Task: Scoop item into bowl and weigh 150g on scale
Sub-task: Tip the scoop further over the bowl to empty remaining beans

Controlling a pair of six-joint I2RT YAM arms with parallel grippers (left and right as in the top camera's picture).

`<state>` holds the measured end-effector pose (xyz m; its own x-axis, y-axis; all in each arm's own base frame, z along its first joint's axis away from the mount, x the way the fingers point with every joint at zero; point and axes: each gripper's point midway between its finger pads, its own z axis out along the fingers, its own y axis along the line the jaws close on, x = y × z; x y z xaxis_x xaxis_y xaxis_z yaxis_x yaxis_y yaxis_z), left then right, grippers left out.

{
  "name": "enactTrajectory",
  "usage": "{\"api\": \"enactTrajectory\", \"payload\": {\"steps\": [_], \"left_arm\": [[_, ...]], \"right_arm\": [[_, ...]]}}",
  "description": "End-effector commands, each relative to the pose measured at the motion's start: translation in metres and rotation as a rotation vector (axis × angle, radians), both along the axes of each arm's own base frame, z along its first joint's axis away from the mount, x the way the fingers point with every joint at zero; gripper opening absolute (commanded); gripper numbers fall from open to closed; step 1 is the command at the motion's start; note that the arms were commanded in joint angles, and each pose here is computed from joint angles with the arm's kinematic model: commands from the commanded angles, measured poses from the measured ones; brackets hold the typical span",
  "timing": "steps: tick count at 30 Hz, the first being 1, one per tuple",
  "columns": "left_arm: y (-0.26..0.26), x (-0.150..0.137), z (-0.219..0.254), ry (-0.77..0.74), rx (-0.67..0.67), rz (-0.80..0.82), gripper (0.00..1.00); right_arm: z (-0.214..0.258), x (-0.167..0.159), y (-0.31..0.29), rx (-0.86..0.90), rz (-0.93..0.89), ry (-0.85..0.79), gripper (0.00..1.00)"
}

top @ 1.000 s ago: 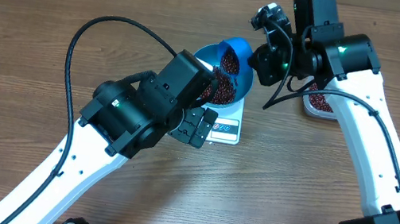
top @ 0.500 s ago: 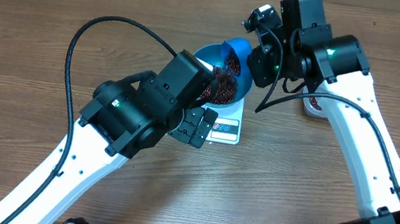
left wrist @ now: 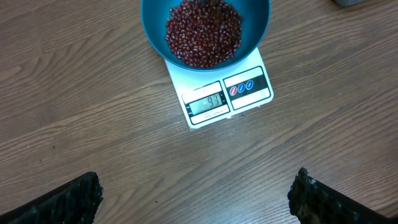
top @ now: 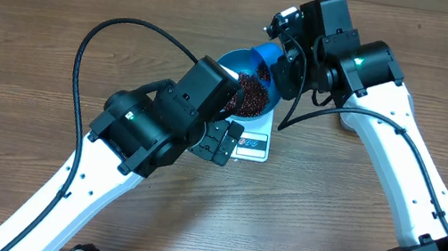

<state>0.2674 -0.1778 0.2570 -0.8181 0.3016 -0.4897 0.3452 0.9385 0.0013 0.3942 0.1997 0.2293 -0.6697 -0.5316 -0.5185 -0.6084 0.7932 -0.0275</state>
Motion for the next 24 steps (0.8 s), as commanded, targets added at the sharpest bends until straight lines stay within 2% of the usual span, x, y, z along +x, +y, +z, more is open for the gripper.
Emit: {"api": "enactTrajectory", "payload": {"steps": [1, 5, 9, 13, 24], "left_arm": [[0.0, 0.003, 0.007, -0.02, 0.002, -0.012, 0.99], [0.0, 0.003, 0.007, -0.02, 0.002, -0.012, 1.0], [0.0, 0.003, 0.007, -0.02, 0.002, -0.012, 1.0], [0.0, 0.003, 0.007, -0.02, 0.002, -0.012, 1.0], [0.0, 0.003, 0.007, -0.02, 0.002, -0.012, 1.0]], "right_arm": [[0.028, 0.002, 0.004, 0.028, 0.003, -0.072, 0.04], [0.028, 0.002, 0.005, 0.029, 0.002, -0.074, 0.04], [0.026, -0.01, 0.019, 0.003, 0.086, -0.07, 0.04], [0.027, -0.004, 0.013, -0.051, 0.051, -0.11, 0.04], [0.026, -0.008, 0.017, -0.063, 0.061, -0.109, 0.04]]}}
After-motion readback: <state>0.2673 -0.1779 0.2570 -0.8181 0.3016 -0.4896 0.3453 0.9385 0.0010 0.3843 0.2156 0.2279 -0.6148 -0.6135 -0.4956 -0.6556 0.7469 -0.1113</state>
